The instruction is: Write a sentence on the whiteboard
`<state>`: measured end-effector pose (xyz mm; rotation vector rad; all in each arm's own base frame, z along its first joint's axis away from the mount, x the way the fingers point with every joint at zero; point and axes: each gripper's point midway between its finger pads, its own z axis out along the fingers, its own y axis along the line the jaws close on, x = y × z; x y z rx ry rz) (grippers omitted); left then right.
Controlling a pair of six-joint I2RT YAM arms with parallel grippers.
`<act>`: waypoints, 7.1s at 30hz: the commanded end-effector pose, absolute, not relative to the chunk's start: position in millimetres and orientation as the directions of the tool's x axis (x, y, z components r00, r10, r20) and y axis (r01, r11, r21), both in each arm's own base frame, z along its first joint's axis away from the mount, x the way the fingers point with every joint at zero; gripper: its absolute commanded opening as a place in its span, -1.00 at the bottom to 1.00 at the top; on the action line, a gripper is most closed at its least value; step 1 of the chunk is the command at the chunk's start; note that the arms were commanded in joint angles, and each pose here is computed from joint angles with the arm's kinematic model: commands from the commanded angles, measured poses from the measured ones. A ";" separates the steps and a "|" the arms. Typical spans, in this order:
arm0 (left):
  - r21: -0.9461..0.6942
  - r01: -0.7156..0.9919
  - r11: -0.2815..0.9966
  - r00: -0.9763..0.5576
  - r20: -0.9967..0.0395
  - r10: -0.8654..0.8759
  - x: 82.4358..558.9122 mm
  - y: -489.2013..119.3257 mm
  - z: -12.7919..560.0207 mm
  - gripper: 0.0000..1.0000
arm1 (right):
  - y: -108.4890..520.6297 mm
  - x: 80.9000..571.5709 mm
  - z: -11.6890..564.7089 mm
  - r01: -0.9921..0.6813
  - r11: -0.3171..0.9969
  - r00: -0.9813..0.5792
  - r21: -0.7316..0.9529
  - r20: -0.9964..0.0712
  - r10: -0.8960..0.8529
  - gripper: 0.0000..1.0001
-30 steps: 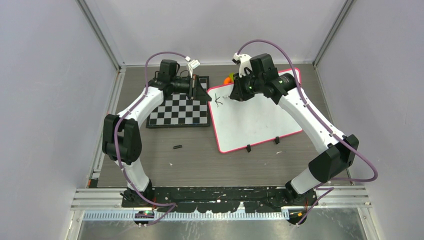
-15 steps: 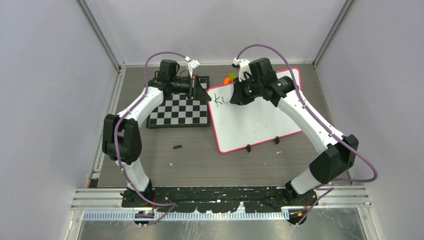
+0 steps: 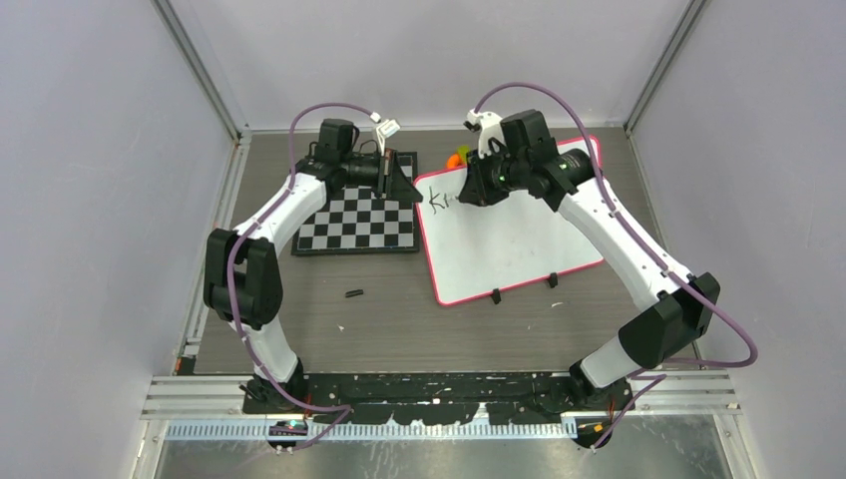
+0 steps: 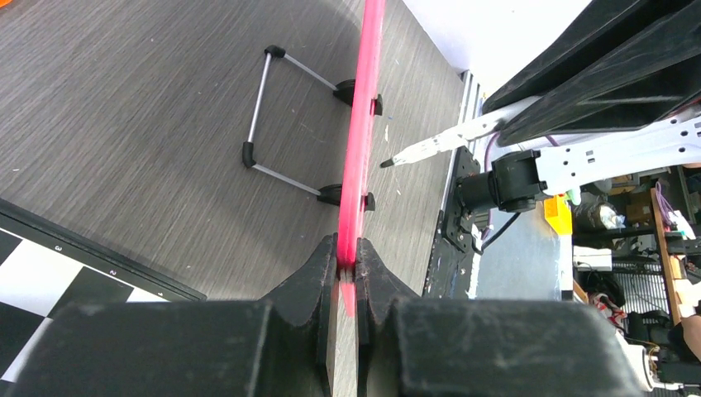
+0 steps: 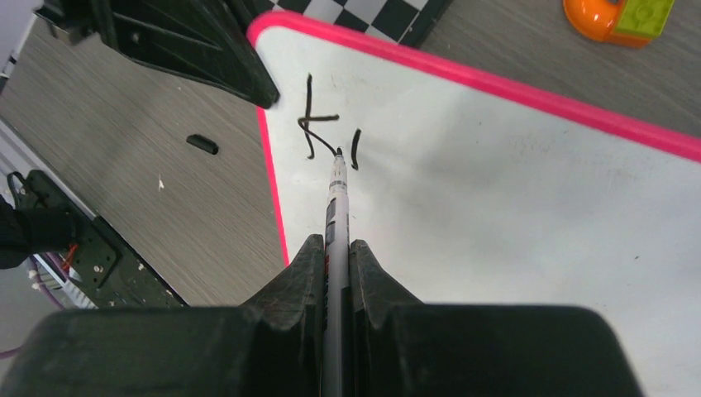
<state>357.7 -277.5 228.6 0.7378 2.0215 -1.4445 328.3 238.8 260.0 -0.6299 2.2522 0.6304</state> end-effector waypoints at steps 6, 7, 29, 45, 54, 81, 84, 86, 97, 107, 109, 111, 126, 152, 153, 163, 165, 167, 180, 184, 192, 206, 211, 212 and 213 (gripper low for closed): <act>-0.621 0.750 0.226 -0.656 -0.743 0.133 346.0 -282.8 248.0 -1.00 | 244.0 351.8 307.6 -0.605 0.768 -0.530 0.208 -0.825 -0.195 -0.99; -0.623 0.749 0.226 -0.657 -0.742 0.133 346.0 -282.9 247.7 -1.00 | 244.0 354.3 305.1 -0.601 0.773 -0.534 0.204 -0.822 -0.198 -1.00; -0.620 0.750 0.229 -0.655 -0.744 0.132 345.4 -282.3 249.0 -1.00 | 225.8 346.8 312.2 -0.575 0.801 -0.521 0.164 -0.828 -0.205 -0.99; -0.620 0.751 0.228 -0.655 -0.744 0.132 346.6 -282.8 248.6 -1.00 | 230.1 347.7 275.9 -0.576 0.796 -0.584 0.185 -0.775 -0.242 -0.99; -0.620 0.750 0.230 -0.655 -0.744 0.133 345.5 -282.3 247.5 -1.00 | 226.4 335.3 262.0 -0.562 0.799 -0.609 0.212 -0.760 -0.227 -1.00; -0.618 0.751 0.231 -0.654 -0.745 0.133 345.7 -282.8 248.2 -1.00 | 210.8 351.8 274.1 -0.530 0.832 -0.588 0.168 -0.779 -0.218 -0.99; -0.618 0.752 0.232 -0.653 -0.745 0.133 345.5 -282.7 248.3 -1.00 | 210.4 344.6 269.0 -0.530 0.827 -0.604 0.187 -0.767 -0.214 -0.99; -0.618 0.751 0.232 -0.654 -0.745 0.133 345.4 -282.6 247.9 -1.00 | 210.8 340.3 264.7 -0.533 0.823 -0.615 0.197 -0.759 -0.216 -0.99; -0.619 0.751 0.229 -0.655 -0.744 0.135 345.1 -283.4 247.4 -1.00 | 211.1 333.9 297.7 -0.562 0.798 -0.573 0.216 -0.798 -0.188 -0.99; -0.623 0.748 0.230 -0.658 -0.740 0.136 346.0 -283.7 244.9 -1.00 | 196.6 352.9 292.6 -0.514 0.835 -0.583 0.196 -0.794 -0.172 -0.99; -0.621 0.749 0.230 -0.657 -0.742 0.136 346.0 -283.8 245.4 -1.00 | 198.6 355.5 291.8 -0.514 0.834 -0.584 0.201 -0.794 -0.169 -0.99; -0.622 0.749 0.230 -0.657 -0.741 0.136 346.0 -283.7 245.3 -1.00 | 201.2 357.9 292.0 -0.517 0.831 -0.584 0.207 -0.795 -0.165 -0.99; -0.621 0.749 0.230 -0.657 -0.742 0.137 346.6 -283.8 244.6 -1.00 | 210.3 346.9 265.0 -0.538 0.805 -0.638 0.250 -0.745 -0.194 -0.99; -0.623 0.747 0.231 -0.660 -0.739 0.139 346.1 -284.2 242.8 -1.00 | 189.0 380.7 298.3 -0.484 0.851 -0.575 0.205 -0.807 -0.133 -0.99; -0.624 0.747 0.231 -0.660 -0.738 0.139 346.4 -284.3 242.5 -1.00 | 189.6 381.6 299.2 -0.485 0.850 -0.574 0.206 -0.808 -0.132 -0.99; -0.622 0.747 0.232 -0.659 -0.739 0.139 346.7 -284.3 243.1 -1.00 | 192.8 366.4 284.2 -0.485 0.836 -0.620 0.257 -0.775 -0.122 -0.99; -0.622 0.747 0.234 -0.659 -0.739 0.139 347.2 -284.3 243.0 -1.00 | 192.8 361.8 279.2 -0.483 0.834 -0.632 0.268 -0.766 -0.120 -0.99; -0.622 0.747 0.233 -0.659 -0.739 0.139 347.2 -284.4 243.3 -1.00 | 190.7 358.4 274.3 -0.478 0.837 -0.639 0.266 -0.759 -0.123 -1.00; -0.623 0.744 0.239 -0.662 -0.736 0.141 346.3 -283.6 242.5 -1.00 | 182.9 337.9 265.6 -0.488 0.834 -0.661 0.257 -0.733 -0.160 -0.99; -0.621 0.745 0.242 -0.661 -0.737 0.141 346.4 -283.3 243.4 -1.00 | 182.5 331.9 273.3 -0.503 0.825 -0.653 0.257 -0.739 -0.168 -0.99; -0.618 0.749 0.238 -0.657 -0.741 0.140 346.1 -283.4 245.9 -1.00 | 184.8 326.3 299.4 -0.527 0.808 -0.632 0.262 -0.757 -0.166 -0.99; -0.625 0.733 0.268 -0.674 -0.721 0.163 349.1 -281.7 242.0 -1.00 | 174.2 332.7 312.8 -0.575 0.756 -0.597 0.313 -0.792 -0.127 -0.99; -0.618 0.739 0.269 -0.668 -0.725 0.169 347.5 -281.0 241.7 -1.00 | 175.4 336.4 307.5 -0.587 0.751 -0.571 0.302 -0.812 -0.120 -0.99; -0.617 0.738 0.274 -0.669 -0.724 0.169 347.8 -280.9 240.8 -1.00 | 175.8 337.9 306.0 -0.586 0.752 -0.571 0.304 -0.813 -0.117 -1.00; -0.613 0.739 0.278 -0.666 -0.726 0.169 348.3 -281.0 240.7 -1.00 | 176.5 338.7 304.8 -0.583 0.752 -0.572 0.307 -0.812 -0.112 -1.00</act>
